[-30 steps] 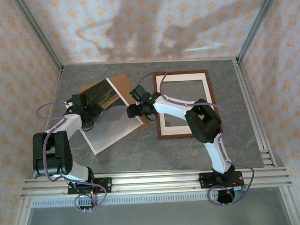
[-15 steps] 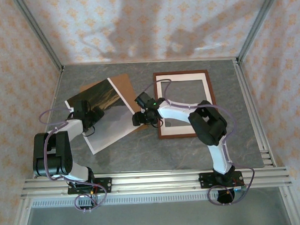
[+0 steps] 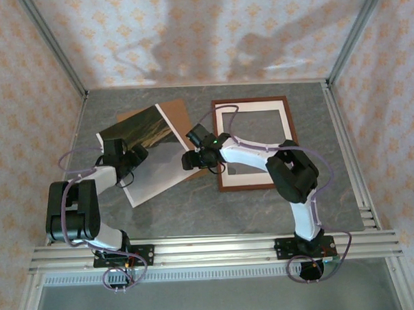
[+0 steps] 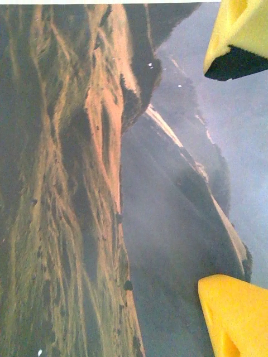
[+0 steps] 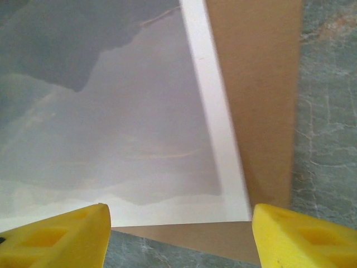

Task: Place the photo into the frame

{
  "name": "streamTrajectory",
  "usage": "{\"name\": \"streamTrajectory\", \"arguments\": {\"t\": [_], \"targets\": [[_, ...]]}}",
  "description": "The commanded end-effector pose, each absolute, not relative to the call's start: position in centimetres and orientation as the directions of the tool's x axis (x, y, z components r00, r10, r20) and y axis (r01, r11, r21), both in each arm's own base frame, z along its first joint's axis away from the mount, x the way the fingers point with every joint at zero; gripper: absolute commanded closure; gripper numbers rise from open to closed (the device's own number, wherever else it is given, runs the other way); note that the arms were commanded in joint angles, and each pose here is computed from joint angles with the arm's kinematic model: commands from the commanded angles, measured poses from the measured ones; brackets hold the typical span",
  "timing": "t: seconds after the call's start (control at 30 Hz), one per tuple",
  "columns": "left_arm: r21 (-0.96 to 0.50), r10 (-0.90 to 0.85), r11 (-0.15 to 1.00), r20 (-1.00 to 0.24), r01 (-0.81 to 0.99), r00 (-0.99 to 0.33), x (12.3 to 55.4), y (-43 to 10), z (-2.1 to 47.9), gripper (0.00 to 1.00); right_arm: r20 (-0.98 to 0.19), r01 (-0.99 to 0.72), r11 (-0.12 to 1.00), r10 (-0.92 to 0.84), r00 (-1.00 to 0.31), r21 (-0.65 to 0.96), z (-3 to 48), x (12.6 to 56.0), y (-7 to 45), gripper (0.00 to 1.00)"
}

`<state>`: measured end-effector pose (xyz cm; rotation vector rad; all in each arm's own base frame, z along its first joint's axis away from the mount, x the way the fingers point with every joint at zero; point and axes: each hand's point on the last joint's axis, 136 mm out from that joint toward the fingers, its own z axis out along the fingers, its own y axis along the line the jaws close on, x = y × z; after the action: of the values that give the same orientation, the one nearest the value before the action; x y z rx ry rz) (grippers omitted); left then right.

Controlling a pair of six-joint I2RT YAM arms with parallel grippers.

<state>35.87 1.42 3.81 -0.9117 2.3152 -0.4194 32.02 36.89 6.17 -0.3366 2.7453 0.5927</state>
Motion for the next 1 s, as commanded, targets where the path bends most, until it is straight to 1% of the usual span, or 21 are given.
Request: {"name": "streamTrajectory", "arguments": {"t": [0.0, 0.27, 0.43, 0.53, 0.67, 0.77, 0.83, 0.97], "targets": [[-0.505, -0.689, 0.706, -0.329, -0.496, -0.645, 34.4, -1.2, 2.1, 0.09, -0.351, -0.292, 0.882, -0.158, -0.923, 0.369, 5.6, 32.4, 37.7, 0.34], [-0.526, -0.66, 0.723, -0.335, -0.447, -0.673, 35.4, -3.3, 3.1, 0.09, -0.306, -0.281, 0.886, -0.17, -0.937, 0.368, 3.8, 30.9, 37.1, 0.39], [-0.532, -0.66, 0.724, -0.347, -0.44, -0.666, 35.5, -3.5, 4.0, 0.09, -0.283, -0.29, 0.874, -0.186, -0.941, 0.39, 3.4, 29.7, 37.3, 0.43], [-0.51, -0.654, 0.74, -0.39, -0.439, -0.649, 35.4, -2.8, 5.3, 0.09, -0.315, -0.31, 0.867, -0.19, -0.93, 0.391, 4.7, 29.8, 37.2, 0.44], [-0.409, -0.63, 0.776, -0.494, -0.479, -0.599, 34.7, -0.1, 7.2, 0.06, -0.406, -0.345, 0.867, -0.187, -0.895, 0.36, 7.2, 31.2, 37.3, 0.41], [-0.322, -0.624, 0.771, -0.556, -0.55, -0.549, 33.5, 2.6, 8.1, 0.03, -0.431, -0.341, 0.876, -0.176, -0.885, 0.342, 7.4, 32.4, 37.5, 0.34], [-0.3, -0.636, 0.752, -0.566, -0.587, -0.525, 32.8, 3.9, 8.1, 0.02, -0.441, -0.337, 0.881, -0.171, -0.881, 0.332, 7.2, 33.3, 37.8, 0.32], [-0.297, -0.671, 0.717, -0.539, -0.631, -0.509, 32.6, 5.6, 7.1, 0.02, -0.451, -0.32, 0.886, -0.147, -0.88, 0.335, 6.5, 35.5, 38.8, 0.32]]}}
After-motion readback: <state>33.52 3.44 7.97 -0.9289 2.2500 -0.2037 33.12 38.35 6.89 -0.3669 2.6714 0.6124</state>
